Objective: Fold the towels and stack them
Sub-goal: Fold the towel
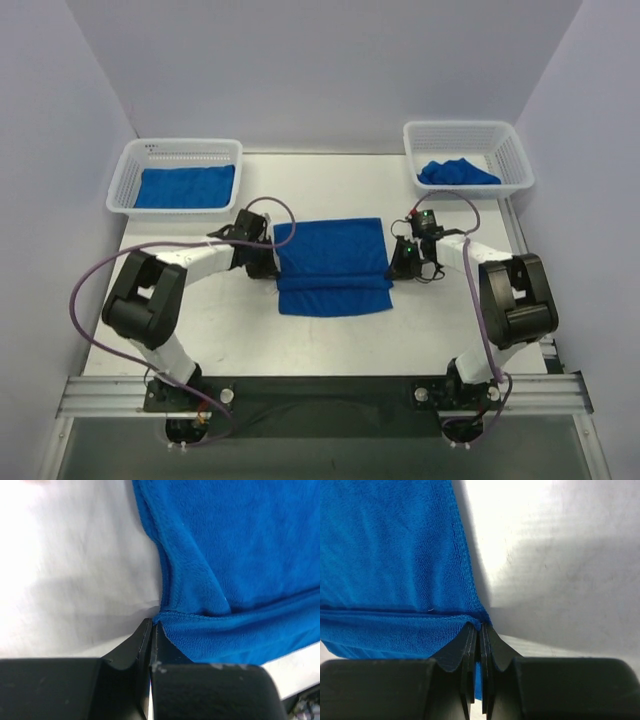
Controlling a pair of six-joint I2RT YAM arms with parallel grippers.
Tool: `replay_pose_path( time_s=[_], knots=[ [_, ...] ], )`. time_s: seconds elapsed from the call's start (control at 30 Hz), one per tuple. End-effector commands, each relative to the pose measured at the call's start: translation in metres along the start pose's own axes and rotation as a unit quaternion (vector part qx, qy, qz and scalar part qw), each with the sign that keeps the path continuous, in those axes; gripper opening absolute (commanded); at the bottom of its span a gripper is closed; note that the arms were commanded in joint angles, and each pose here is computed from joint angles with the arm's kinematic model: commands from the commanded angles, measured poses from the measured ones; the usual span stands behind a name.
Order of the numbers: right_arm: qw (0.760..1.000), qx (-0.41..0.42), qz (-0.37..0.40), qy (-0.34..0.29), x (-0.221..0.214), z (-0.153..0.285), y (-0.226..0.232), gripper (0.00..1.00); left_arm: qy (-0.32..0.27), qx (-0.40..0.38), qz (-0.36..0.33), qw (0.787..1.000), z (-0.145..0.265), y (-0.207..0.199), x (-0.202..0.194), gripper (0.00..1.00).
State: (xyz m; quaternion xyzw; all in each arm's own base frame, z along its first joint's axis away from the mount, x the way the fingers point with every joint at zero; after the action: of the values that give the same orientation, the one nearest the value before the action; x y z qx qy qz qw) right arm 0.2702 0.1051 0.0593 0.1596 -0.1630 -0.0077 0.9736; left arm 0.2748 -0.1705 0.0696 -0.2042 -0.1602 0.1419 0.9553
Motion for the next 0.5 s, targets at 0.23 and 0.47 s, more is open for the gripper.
replay_pose_path(
  time_s=[0.23,0.47],
  knots=[
    [0.998,-0.039,-0.018,-0.045,0.052,-0.017,-0.007,0.0,-0.059,0.052,-0.045,0.996,-0.008,-0.002,0.086,0.0],
    [0.996,-0.035,-0.004,-0.085,0.078,0.002,0.004,0.0,-0.086,0.042,-0.063,0.993,0.019,-0.008,0.103,0.0]
  ],
)
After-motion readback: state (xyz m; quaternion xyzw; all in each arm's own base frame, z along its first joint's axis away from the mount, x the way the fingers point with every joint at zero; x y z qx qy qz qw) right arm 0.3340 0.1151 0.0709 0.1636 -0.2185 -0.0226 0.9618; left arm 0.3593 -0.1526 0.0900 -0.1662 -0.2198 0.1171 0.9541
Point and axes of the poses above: each gripper's point midway between its finger pads, its own z axis back along the fingers, its own y axis along the line the jaws close on, x = y × z, the point moved 6 cm from there along z, back along the fingers, and after that the axes turned 10 degrees about z, right-handed, at the moved point
